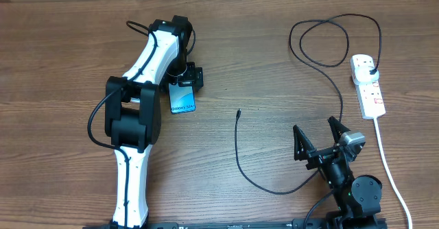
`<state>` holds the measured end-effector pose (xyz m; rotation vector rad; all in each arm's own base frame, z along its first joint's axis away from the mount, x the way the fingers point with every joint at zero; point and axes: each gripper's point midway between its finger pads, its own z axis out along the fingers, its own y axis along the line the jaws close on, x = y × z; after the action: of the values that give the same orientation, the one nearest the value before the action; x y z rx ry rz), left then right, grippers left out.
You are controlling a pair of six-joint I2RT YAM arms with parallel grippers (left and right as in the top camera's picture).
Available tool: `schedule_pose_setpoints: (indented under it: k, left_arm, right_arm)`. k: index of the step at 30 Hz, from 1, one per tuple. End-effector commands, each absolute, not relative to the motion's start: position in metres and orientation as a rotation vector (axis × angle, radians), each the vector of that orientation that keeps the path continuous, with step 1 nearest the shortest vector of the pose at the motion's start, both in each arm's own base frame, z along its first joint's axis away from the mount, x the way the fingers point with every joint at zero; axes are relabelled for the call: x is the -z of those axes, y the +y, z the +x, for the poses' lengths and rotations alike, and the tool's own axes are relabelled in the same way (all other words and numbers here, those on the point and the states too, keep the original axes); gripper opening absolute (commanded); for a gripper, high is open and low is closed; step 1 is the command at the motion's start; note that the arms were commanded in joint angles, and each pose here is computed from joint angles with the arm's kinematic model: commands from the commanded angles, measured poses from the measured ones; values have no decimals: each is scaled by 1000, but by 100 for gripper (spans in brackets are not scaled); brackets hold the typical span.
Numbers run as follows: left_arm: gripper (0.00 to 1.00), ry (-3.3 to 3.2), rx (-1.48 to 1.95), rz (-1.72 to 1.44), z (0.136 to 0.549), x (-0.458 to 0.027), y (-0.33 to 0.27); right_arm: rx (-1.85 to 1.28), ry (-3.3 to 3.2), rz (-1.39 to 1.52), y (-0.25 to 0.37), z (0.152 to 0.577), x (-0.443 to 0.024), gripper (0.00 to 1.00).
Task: Plug charger to phone and switch on socket
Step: 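Close the left gripper on the phone's long edges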
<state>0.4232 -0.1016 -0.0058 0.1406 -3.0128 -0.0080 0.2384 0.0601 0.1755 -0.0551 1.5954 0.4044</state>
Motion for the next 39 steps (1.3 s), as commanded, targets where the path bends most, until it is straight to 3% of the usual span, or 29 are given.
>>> schedule_pose_setpoints:
  k: [1, 27, 33, 39]
  left_arm:
    - [100, -2830, 124, 104, 380, 86, -88]
    - [100, -2776, 153, 102, 331, 137, -75]
    - [94, -2765, 154, 103, 329, 136, -74]
    - [100, -2764, 148, 111, 329, 136, -73]
  right_arm:
    - [-407, 1594, -65, 61, 238, -173, 100]
    - [-407, 1594, -65, 61, 238, -173, 100]
    - [-407, 1594, -65, 61, 238, -173, 100]
    - [-407, 1594, -65, 61, 238, -173, 100]
